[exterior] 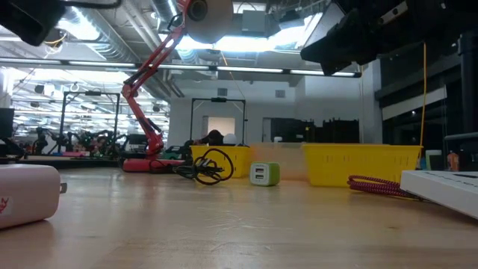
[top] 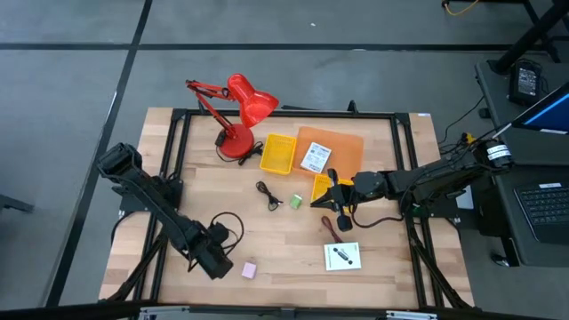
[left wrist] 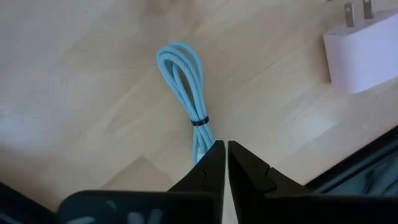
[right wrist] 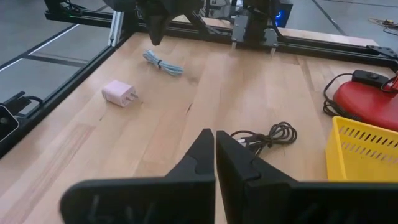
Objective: Pick and place items into bin
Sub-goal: Put the blue cable into the left yellow basket
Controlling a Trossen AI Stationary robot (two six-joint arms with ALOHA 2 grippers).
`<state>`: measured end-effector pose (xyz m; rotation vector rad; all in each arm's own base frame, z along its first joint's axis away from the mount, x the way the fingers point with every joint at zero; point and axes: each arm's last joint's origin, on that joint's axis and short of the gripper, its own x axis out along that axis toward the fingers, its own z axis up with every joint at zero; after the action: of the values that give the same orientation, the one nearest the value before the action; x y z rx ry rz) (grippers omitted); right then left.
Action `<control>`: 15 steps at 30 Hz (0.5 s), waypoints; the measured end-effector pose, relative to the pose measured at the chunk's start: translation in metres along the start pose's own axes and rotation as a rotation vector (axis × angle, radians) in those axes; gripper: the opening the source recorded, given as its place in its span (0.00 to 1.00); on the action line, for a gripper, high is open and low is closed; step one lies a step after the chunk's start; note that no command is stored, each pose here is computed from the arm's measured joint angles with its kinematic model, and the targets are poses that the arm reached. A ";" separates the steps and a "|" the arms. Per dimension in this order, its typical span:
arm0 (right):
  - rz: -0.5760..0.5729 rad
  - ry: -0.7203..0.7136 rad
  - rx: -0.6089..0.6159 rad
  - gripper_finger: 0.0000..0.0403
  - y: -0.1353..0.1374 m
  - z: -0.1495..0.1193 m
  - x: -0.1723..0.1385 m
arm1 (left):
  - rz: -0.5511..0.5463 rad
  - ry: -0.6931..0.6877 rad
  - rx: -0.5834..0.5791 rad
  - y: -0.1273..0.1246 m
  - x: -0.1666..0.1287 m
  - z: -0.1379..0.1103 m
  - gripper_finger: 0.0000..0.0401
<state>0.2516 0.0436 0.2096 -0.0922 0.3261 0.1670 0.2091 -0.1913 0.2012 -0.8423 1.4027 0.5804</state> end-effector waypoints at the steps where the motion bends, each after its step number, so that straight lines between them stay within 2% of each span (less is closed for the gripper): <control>1: 0.000 0.000 0.000 0.00 0.000 0.000 0.000 | 0.000 -0.005 -0.005 0.000 0.000 -0.002 0.07; 15: 0.000 0.002 0.000 0.00 0.000 0.000 0.000 | -0.007 -0.084 -0.065 0.002 0.002 -0.018 0.33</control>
<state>0.2515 0.0436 0.2095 -0.0919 0.3278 0.1674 0.1971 -0.2046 0.1992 -0.8647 1.3102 0.6514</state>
